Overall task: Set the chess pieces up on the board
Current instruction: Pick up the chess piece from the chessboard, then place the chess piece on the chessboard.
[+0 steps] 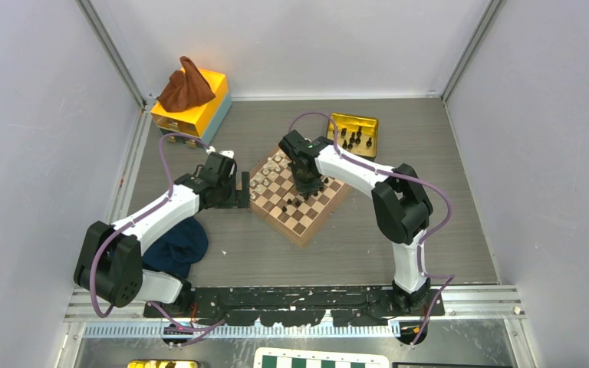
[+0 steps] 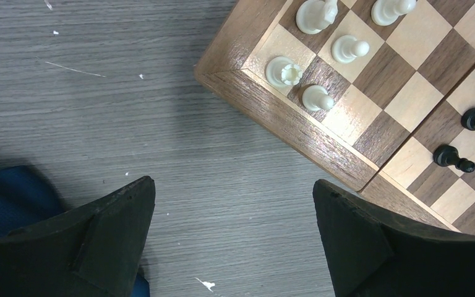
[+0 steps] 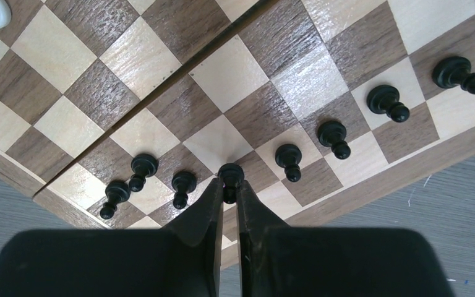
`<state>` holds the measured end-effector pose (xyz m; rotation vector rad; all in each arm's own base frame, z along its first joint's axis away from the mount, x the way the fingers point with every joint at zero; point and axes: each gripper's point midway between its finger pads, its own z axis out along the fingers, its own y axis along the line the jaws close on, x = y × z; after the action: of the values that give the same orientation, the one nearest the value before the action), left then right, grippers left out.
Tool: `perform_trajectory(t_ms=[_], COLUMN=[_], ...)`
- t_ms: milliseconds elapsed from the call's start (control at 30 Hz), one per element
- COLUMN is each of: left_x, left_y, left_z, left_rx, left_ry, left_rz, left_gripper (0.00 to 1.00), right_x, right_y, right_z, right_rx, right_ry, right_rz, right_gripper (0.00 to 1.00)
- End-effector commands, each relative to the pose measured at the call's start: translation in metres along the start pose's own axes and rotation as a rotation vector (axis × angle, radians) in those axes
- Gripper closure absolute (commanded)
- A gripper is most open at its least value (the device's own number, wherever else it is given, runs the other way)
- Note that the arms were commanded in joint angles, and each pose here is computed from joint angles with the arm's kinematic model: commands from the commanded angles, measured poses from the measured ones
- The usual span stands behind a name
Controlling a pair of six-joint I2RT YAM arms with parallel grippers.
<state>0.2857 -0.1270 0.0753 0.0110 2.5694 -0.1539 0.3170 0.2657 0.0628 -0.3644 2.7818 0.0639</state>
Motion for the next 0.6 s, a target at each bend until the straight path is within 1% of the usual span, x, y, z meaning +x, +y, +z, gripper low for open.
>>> perform_trajectory(t_ms=[0, 567], left_x=[-0.0153, -0.0139], left_y=[-0.0072, -0.0071], left_z=[-0.0004, 0.0006], left_rx=[0.032, 0.032], left_ry=[-0.048, -0.043], left_rz=[-0.015, -0.018], left_gripper=[0.01, 0.01], right_x=[-0.0093, 0.0003], right_y=[-0.0021, -0.0032], right_z=[-0.0245, -0.0207], right_rx=[-0.008, -0.014], right_ry=[-0.067, -0.058], right_rz=[0.013, 0.028], right_gripper=[0.94, 0.94])
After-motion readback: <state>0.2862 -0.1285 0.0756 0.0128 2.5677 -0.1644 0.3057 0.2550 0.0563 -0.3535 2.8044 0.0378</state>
